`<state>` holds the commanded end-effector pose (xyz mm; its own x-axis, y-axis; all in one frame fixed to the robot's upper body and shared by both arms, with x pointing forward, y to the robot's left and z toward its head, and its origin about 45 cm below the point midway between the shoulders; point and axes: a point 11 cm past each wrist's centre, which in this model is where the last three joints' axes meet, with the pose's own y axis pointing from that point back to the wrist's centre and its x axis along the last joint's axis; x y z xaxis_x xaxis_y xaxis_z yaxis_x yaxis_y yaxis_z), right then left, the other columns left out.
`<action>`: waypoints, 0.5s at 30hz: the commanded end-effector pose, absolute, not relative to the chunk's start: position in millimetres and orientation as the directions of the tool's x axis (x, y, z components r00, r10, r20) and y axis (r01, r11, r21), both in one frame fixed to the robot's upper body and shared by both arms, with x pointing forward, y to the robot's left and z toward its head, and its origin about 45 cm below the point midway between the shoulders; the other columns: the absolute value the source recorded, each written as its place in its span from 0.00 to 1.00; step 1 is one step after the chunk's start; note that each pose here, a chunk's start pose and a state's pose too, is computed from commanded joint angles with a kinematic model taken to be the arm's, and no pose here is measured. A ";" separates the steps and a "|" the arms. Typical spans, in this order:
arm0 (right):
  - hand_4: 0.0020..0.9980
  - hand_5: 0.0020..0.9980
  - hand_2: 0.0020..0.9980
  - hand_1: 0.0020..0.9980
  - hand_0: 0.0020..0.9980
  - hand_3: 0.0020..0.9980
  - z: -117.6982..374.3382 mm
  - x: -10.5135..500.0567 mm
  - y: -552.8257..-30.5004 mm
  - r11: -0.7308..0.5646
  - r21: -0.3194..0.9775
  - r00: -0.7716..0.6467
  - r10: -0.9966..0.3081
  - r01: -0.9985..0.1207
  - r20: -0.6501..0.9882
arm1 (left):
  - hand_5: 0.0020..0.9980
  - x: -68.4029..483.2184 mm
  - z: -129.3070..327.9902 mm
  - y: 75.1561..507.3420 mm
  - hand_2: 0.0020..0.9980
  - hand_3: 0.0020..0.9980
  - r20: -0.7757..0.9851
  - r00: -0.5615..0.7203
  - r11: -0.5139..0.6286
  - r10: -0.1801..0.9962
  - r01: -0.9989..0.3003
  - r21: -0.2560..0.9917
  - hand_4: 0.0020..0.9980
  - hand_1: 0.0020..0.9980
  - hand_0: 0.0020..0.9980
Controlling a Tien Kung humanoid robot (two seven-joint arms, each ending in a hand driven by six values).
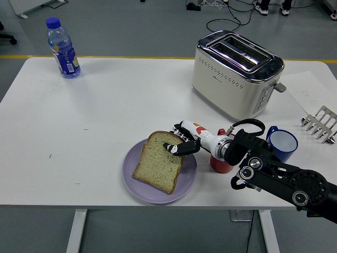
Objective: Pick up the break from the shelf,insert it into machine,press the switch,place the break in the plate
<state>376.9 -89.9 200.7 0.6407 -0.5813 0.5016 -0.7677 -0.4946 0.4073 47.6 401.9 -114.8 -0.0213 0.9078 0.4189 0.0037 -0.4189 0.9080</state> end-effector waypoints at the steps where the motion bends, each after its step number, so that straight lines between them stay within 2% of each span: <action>1: 0.45 0.13 0.46 0.38 0.36 0.53 201.4 377.7 -89.8 -0.500 0.402 0.641 -0.562 -0.767 0.522 | 0.88 48.1 -114.7 401.9 0.49 0.50 0.419 -0.021 -0.419 0.908 0.003 0.908 0.29 0.52 0.63; 2: 0.60 0.19 0.53 0.51 0.47 0.56 202.5 378.5 -89.5 -0.506 0.396 0.640 -0.544 -0.766 0.542 | 0.88 48.7 -114.6 401.9 0.49 0.50 0.419 -0.022 -0.419 0.908 0.002 0.908 0.29 0.52 0.63; 7: 0.60 0.19 0.53 0.51 0.47 0.56 207.2 380.7 -86.6 -0.531 0.363 0.625 -0.477 -0.765 0.618 | 0.88 50.5 -114.4 402.0 0.49 0.50 0.419 -0.025 -0.419 0.908 -0.001 0.908 0.29 0.52 0.63; 8: 0.66 0.23 0.60 0.60 0.56 0.63 207.7 381.0 -86.3 -0.533 0.359 0.621 -0.469 -0.766 0.629 | 0.88 50.7 -114.3 402.0 0.49 0.50 0.419 -0.025 -0.419 0.908 -0.002 0.908 0.29 0.52 0.63; 13: 0.66 0.23 0.60 0.60 0.56 0.63 211.1 382.8 -84.9 -0.541 0.336 0.592 -0.414 -0.771 0.691 | 0.88 51.9 -114.1 402.2 0.49 0.50 0.419 -0.028 -0.420 0.907 -0.004 0.908 0.29 0.52 0.63; 14: 0.69 0.25 0.69 0.69 0.67 0.72 211.6 383.0 -84.6 -0.541 0.333 0.588 -0.409 -0.772 0.698 | 0.88 52.0 -114.1 402.2 0.49 0.50 0.419 -0.028 -0.420 0.907 -0.004 0.908 0.29 0.52 0.63; 15: 0.69 0.25 0.69 0.69 0.67 0.72 212.2 383.1 -84.3 -0.542 0.330 0.584 -0.404 -0.773 0.704 | 0.88 52.2 -114.1 402.2 0.49 0.50 0.419 -0.028 -0.419 0.907 -0.005 0.908 0.29 0.52 0.63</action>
<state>383.1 -84.3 212.2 0.5841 -0.4039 0.7041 -0.7727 -0.5423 0.3299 52.2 402.2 -114.1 -0.0276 0.9075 0.4192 -0.0048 -0.4195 0.9077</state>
